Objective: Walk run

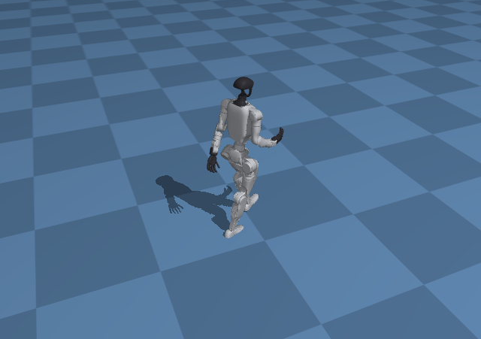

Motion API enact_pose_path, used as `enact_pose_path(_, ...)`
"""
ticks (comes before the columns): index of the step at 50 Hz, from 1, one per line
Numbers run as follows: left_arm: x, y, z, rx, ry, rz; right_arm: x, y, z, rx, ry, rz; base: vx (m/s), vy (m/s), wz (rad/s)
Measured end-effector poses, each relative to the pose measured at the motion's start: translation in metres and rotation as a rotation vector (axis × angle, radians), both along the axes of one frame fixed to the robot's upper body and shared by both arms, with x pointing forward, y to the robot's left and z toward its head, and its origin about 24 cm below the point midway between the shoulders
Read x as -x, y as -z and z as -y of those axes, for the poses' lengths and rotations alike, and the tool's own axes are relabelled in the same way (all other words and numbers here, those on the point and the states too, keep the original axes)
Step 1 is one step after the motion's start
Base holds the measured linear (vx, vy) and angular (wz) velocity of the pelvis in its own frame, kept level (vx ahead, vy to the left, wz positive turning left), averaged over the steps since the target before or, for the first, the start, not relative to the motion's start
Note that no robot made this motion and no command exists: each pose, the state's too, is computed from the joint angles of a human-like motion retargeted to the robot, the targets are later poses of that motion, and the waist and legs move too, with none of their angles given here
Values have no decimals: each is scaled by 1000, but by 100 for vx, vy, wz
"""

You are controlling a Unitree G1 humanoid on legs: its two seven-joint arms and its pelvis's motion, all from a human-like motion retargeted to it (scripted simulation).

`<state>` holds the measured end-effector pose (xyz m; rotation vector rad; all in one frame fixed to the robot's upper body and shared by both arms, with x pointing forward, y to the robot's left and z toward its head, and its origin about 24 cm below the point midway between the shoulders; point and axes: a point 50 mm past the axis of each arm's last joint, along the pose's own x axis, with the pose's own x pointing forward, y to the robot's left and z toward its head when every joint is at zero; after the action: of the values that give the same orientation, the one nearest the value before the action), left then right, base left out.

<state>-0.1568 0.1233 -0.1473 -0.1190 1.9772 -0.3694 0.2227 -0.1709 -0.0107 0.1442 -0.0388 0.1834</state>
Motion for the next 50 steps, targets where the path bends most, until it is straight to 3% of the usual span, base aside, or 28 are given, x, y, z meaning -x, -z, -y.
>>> enact_pose_path(8, -53, 19, -10, -50, -92, 200, 26, 26, -12, -72, 71, -124, 95, -17, -42)
enact_pose_path(18, -152, 29, -85, -344, -207, 475, 36, 37, -38, -64, -55, -194, 96, -6, -46)
enact_pose_path(25, -262, 7, -127, -348, -126, 839, 29, 25, -23, -28, -49, -120, 76, -5, 85)
enact_pose_path(33, -341, -30, -139, -305, -9, 1147, 36, 29, -20, -51, 42, -157, 69, -28, 63)
enact_pose_path(40, -304, -8, -119, -212, 36, 1046, 40, 36, -25, -91, 48, -203, 73, -44, 31)
enact_pose_path(45, -203, 23, -94, -91, 200, 663, 47, 41, -25, -96, 63, -236, 90, -62, 58)
enact_pose_path(50, -106, 26, -70, -135, 222, 325, 34, 35, -25, -92, 42, -213, 80, -54, -39)
